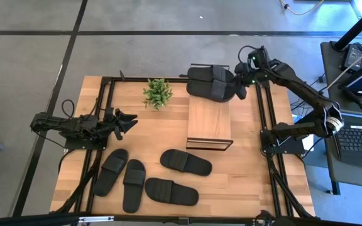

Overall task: Pick and place slides into the shelf
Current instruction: Put the black slide on the shelf

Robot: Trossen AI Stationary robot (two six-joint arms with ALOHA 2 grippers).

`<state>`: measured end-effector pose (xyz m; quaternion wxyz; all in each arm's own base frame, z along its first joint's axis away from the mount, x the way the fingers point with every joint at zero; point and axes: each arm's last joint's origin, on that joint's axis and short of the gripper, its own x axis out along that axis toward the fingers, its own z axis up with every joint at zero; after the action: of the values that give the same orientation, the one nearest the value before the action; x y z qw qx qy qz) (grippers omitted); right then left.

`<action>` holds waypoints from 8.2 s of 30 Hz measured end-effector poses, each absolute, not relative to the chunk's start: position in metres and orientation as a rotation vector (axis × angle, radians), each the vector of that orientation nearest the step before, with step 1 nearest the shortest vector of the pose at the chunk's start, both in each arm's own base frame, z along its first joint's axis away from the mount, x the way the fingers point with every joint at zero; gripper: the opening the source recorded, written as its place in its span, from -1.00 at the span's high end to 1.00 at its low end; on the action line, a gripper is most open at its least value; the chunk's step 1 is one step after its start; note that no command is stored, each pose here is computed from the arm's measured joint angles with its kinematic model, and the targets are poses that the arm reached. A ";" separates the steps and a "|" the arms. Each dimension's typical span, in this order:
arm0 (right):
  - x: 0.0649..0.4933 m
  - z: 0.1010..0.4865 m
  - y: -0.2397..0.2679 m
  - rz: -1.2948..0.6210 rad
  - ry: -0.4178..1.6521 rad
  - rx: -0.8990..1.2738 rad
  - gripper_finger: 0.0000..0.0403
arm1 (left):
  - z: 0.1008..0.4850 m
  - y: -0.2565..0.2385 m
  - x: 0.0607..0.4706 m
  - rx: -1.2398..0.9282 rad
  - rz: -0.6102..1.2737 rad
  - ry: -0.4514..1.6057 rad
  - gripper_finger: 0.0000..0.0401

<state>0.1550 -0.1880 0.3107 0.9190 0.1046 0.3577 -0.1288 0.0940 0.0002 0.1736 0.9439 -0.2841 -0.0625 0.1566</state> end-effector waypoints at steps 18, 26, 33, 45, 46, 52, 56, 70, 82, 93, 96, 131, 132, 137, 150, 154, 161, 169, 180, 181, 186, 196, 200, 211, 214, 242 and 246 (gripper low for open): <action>0.176 0.296 -0.181 -0.310 0.987 0.051 0.17 | 0.174 0.000 0.094 -0.579 0.319 -0.127 0.03; 0.183 0.289 -0.187 -0.308 0.991 0.059 0.17 | 0.174 0.000 0.094 -0.579 0.319 -0.127 0.03; 0.185 0.291 -0.189 -0.331 0.959 0.062 0.17 | 0.174 0.000 0.094 -0.579 0.319 -0.127 0.03; 0.187 0.292 -0.191 -0.351 0.930 0.066 0.17 | 0.174 0.000 0.094 -0.579 0.319 -0.127 0.03; 0.187 0.292 -0.191 -0.352 0.930 0.066 0.17 | 0.174 0.000 0.094 -0.579 0.319 -0.127 0.03; 0.186 0.292 -0.190 -0.349 0.943 0.074 0.17 | 0.174 0.000 0.094 -0.578 0.319 -0.128 0.03; 0.184 0.291 -0.191 -0.383 0.973 0.064 0.17 | 0.174 0.000 0.094 -0.578 0.319 -0.127 0.03; 0.186 0.321 -0.193 -0.407 0.921 0.027 0.17 | 0.174 0.000 0.094 -0.578 0.319 -0.127 0.03; 0.182 0.326 -0.188 -0.436 0.898 0.068 0.17 | 0.174 0.000 0.094 -0.577 0.319 -0.127 0.03; 0.170 0.387 -0.124 -0.141 0.610 0.238 0.17 | 0.174 0.000 0.094 -0.577 0.319 -0.127 0.03; 0.166 0.398 -0.100 -0.080 0.567 0.220 0.17 | 0.174 0.000 0.094 -0.577 0.319 -0.127 0.03; 0.235 0.366 0.106 0.140 0.666 0.306 0.17 | 0.174 0.000 0.094 -0.545 0.331 -0.125 0.03; 0.235 0.358 0.111 0.137 0.680 0.323 0.17 | 0.174 0.000 0.094 -0.545 0.331 -0.125 0.03; 0.228 0.306 0.136 0.133 0.770 0.448 0.17 | 0.175 0.000 0.094 -0.576 0.308 -0.133 0.03; 0.195 0.250 0.161 0.260 0.703 0.746 0.17 | 0.257 -0.010 0.099 -0.394 0.133 -0.255 0.03; 0.194 0.249 0.162 0.263 0.707 0.741 0.17 | 0.299 -0.023 0.123 -0.268 0.095 -0.128 0.03; 0.193 0.248 0.162 0.269 0.713 0.696 0.17 | 0.335 -0.059 0.174 -0.286 0.106 0.389 0.03; 0.193 0.248 0.162 0.310 0.696 0.583 0.17 | 0.342 -0.110 0.201 -0.420 0.209 0.835 0.03; 0.193 0.248 0.162 0.358 0.669 0.439 0.17 | 0.317 -0.184 0.198 -0.718 0.398 1.246 0.03; 0.193 0.248 0.162 0.361 0.666 0.429 0.17 | 0.312 -0.189 0.196 -0.731 0.437 1.289 0.03; 0.193 0.248 0.162 0.378 0.654 0.374 0.17 | 0.283 -0.211 0.186 -0.692 0.638 1.492 0.03; 0.198 0.248 0.155 0.349 0.644 0.373 0.17 | 0.243 -0.227 0.176 -0.231 0.737 1.629 0.03; 0.199 0.248 0.154 0.345 0.643 0.374 0.17 | 0.228 -0.236 0.177 -0.111 0.718 1.617 0.03; 0.199 0.248 0.154 0.348 0.641 0.368 0.17 | 0.219 -0.258 0.157 -0.102 0.736 1.421 0.03; 0.199 0.248 0.154 0.354 0.638 0.348 0.17 | 0.216 -0.262 0.145 -0.100 0.756 1.369 0.03; 0.198 0.244 0.152 0.312 0.655 0.303 0.17 | 0.157 -0.233 0.123 0.052 0.823 1.389 0.03; 0.198 0.244 0.152 0.311 0.654 0.303 0.17 | 0.157 -0.233 0.123 0.048 0.827 1.390 0.05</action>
<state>0.1976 0.1520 0.2442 0.9239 0.1477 0.3188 0.1514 0.1232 -0.2328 0.1571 0.6903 0.0213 0.6214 0.3700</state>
